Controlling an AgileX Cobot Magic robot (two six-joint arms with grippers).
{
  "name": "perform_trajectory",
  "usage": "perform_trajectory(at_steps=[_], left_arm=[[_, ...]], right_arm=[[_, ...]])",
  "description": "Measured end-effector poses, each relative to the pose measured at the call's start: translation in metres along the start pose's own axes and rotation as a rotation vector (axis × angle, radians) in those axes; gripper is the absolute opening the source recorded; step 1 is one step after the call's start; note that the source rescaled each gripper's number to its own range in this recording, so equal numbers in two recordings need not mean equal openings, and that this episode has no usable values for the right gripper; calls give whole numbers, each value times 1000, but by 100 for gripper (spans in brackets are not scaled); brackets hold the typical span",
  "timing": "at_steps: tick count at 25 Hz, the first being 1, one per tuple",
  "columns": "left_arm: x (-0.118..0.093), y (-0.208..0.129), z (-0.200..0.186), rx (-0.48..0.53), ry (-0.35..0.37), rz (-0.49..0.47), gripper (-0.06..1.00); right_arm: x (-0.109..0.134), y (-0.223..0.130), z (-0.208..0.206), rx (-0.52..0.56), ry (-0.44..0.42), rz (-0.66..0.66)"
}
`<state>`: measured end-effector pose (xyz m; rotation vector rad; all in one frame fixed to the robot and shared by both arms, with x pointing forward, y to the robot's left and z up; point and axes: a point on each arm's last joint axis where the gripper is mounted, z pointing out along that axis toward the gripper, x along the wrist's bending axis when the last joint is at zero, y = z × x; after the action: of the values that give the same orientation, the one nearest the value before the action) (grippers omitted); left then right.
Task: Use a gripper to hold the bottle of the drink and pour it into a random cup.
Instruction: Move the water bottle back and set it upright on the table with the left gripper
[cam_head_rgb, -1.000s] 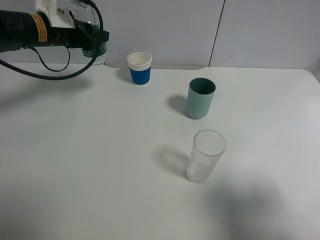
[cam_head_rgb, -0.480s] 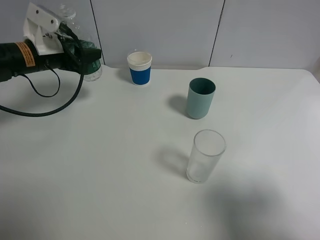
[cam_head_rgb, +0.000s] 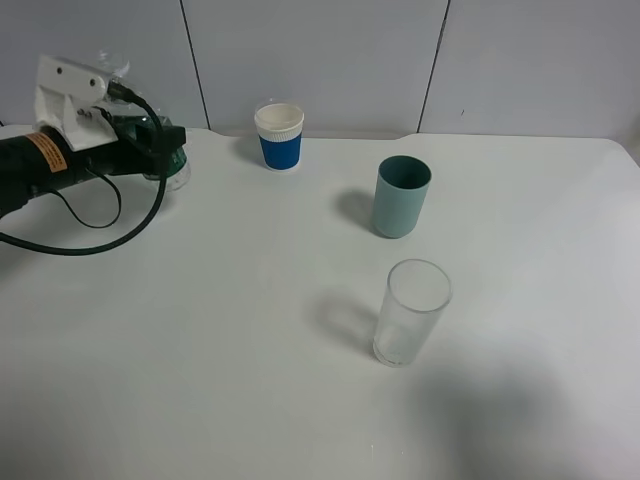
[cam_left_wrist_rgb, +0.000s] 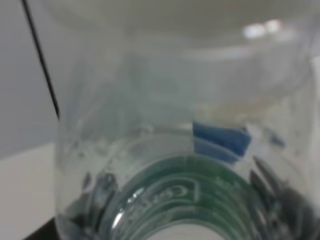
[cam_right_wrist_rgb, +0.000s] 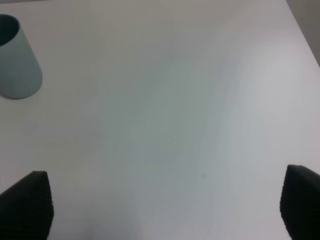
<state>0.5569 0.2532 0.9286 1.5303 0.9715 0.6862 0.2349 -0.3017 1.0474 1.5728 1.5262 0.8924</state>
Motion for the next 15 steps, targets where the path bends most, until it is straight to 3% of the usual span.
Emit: perform_trajectory(at_steps=[6, 15], left_arm=[[4, -28, 0, 51, 49, -42, 7], [6, -48, 5, 52, 44, -24, 7]], right_arm=[[0, 0, 0, 0, 0, 0], [0, 0, 0, 0, 0, 0]])
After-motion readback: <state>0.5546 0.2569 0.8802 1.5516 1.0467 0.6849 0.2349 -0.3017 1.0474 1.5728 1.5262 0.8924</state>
